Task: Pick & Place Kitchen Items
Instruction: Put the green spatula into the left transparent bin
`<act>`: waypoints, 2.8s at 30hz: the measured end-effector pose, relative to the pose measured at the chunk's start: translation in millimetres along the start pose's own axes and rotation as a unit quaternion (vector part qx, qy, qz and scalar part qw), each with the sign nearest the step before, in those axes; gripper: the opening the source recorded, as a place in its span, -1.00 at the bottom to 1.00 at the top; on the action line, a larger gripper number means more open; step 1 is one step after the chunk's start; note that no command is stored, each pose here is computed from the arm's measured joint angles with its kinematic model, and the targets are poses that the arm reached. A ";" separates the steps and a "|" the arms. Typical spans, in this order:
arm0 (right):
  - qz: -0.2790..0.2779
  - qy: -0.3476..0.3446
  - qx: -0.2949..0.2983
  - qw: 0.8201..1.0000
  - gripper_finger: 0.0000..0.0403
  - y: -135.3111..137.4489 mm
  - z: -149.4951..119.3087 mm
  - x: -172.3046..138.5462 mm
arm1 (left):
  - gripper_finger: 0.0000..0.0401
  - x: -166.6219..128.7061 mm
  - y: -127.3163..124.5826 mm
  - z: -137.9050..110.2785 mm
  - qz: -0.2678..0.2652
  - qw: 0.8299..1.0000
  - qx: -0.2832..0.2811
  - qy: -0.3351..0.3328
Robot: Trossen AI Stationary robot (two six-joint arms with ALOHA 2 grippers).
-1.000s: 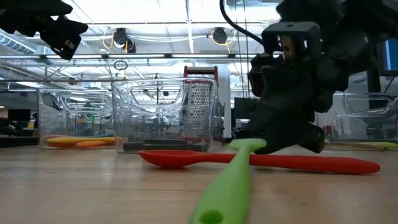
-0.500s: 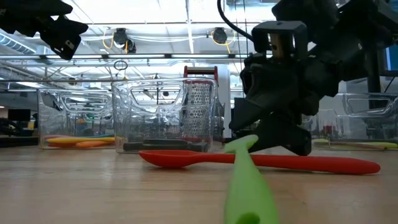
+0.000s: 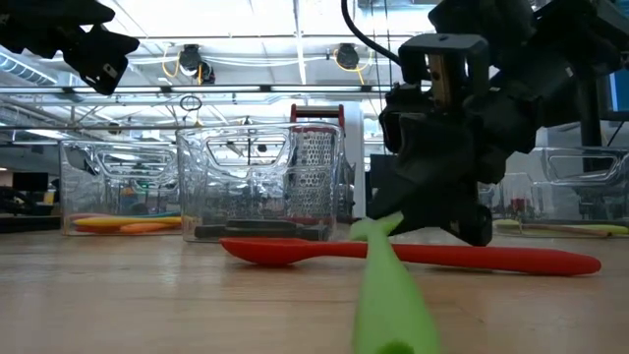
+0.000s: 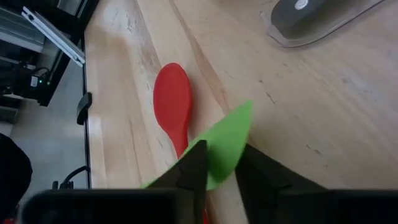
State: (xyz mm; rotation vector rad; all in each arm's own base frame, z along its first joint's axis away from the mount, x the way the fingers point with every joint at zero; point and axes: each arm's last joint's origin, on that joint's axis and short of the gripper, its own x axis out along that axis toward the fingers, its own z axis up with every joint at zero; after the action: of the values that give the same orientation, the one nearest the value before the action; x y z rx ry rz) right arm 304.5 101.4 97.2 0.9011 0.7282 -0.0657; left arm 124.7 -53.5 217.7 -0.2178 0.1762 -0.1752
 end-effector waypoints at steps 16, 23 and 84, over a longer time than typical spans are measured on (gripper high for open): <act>0.040 -0.019 -0.018 0.999 -0.96 22.8 2.8 -20.4 | -0.15 0.0 -0.4 1.5 -0.003 1.000 -0.023 -0.007; 0.089 -0.113 -0.101 0.984 -0.96 61.0 9.6 -58.9 | -0.15 -0.3 -1.9 6.7 -0.011 0.999 -0.031 -0.033; 0.211 -0.183 -0.312 0.908 -0.96 161.0 99.0 -71.3 | 0.41 135.8 -49.8 37.8 -0.058 0.997 -0.045 0.021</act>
State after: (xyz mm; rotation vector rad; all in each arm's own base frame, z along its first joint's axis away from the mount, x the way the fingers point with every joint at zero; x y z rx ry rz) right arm 360.1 113.9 291.0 0.3892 0.1617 0.3600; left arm 256.0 -119.8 244.5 -0.3142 0.2131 -0.2879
